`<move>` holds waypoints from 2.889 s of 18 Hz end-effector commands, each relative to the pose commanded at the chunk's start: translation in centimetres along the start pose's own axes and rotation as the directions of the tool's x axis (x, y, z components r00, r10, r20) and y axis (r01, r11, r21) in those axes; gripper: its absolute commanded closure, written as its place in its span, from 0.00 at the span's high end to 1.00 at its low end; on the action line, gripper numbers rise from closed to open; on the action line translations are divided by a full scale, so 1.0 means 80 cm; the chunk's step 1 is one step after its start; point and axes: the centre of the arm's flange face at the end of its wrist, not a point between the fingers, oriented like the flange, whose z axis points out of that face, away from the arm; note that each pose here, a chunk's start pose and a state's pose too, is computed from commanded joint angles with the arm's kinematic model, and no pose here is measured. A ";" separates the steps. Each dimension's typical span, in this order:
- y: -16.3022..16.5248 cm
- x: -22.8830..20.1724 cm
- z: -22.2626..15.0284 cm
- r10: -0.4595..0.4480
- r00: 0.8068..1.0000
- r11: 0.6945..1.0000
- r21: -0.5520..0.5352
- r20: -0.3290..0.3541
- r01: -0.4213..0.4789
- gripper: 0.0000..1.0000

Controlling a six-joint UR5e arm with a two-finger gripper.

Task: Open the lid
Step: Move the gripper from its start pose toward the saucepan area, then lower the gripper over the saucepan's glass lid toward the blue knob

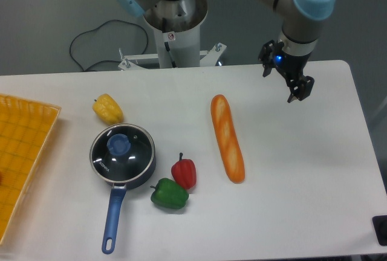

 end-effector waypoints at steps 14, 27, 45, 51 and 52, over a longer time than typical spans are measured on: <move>-0.139 0.040 0.011 -0.082 0.997 0.997 -0.007 -0.009 0.082 1.00; -0.256 0.080 0.035 0.088 0.995 0.996 0.006 0.035 -0.089 1.00; -0.340 0.123 0.057 0.194 0.981 0.979 0.060 -0.002 -0.194 1.00; -0.368 0.142 0.074 0.206 0.978 0.978 0.049 -0.020 -0.205 1.00; -0.371 0.144 0.079 0.203 0.979 0.979 0.036 -0.025 -0.202 1.00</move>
